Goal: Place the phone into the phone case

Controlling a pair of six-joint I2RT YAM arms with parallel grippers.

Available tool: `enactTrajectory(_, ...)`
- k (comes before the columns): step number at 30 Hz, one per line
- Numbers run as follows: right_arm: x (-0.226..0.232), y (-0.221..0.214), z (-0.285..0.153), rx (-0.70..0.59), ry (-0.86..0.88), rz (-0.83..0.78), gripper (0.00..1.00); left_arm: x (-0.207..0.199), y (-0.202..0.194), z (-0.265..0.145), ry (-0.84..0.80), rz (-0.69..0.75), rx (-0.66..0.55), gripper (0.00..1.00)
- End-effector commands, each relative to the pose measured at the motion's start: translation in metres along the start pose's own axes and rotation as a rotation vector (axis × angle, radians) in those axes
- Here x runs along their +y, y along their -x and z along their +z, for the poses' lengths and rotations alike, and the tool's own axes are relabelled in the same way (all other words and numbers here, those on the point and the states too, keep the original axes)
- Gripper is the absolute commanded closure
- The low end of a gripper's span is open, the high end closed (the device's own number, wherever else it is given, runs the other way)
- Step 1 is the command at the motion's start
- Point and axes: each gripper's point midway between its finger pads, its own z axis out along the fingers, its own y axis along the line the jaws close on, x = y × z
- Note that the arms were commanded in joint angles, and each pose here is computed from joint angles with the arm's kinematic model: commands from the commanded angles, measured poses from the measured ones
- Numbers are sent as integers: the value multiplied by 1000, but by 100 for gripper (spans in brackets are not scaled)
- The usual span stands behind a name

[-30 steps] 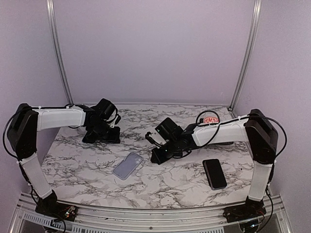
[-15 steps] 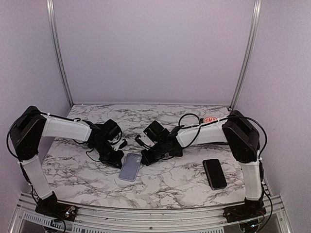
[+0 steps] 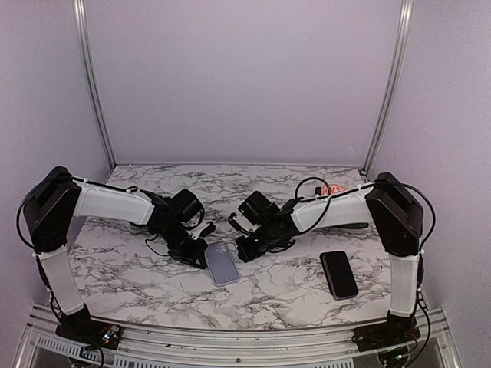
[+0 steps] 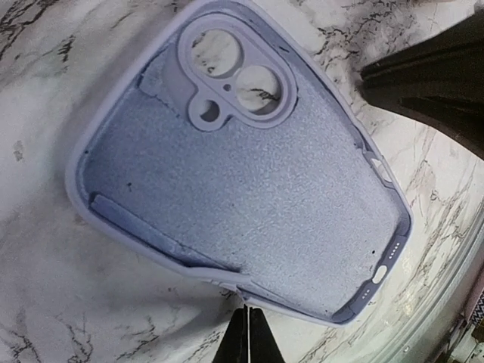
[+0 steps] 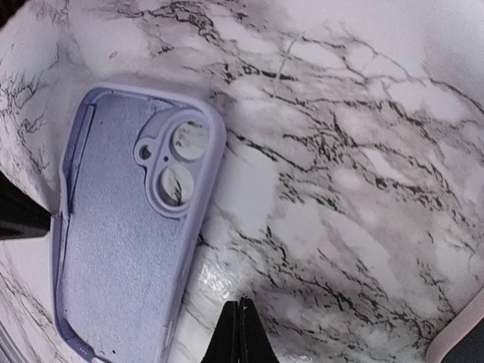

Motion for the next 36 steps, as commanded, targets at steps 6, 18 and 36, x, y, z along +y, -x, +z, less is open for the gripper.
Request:
enactTrajectory(6, 21, -27, -9, 64, 36, -11, 100, 43, 24, -4, 126, -50, -78, 97)
enactTrajectory(18, -35, -3, -93, -60, -286, 33, 67, 24, 60, -54, 129, -26, -262, 89)
enactTrajectory(36, -164, -155, -194, 140, -394, 551, 1, 26, 91, -137, 274, 16, -523, 1)
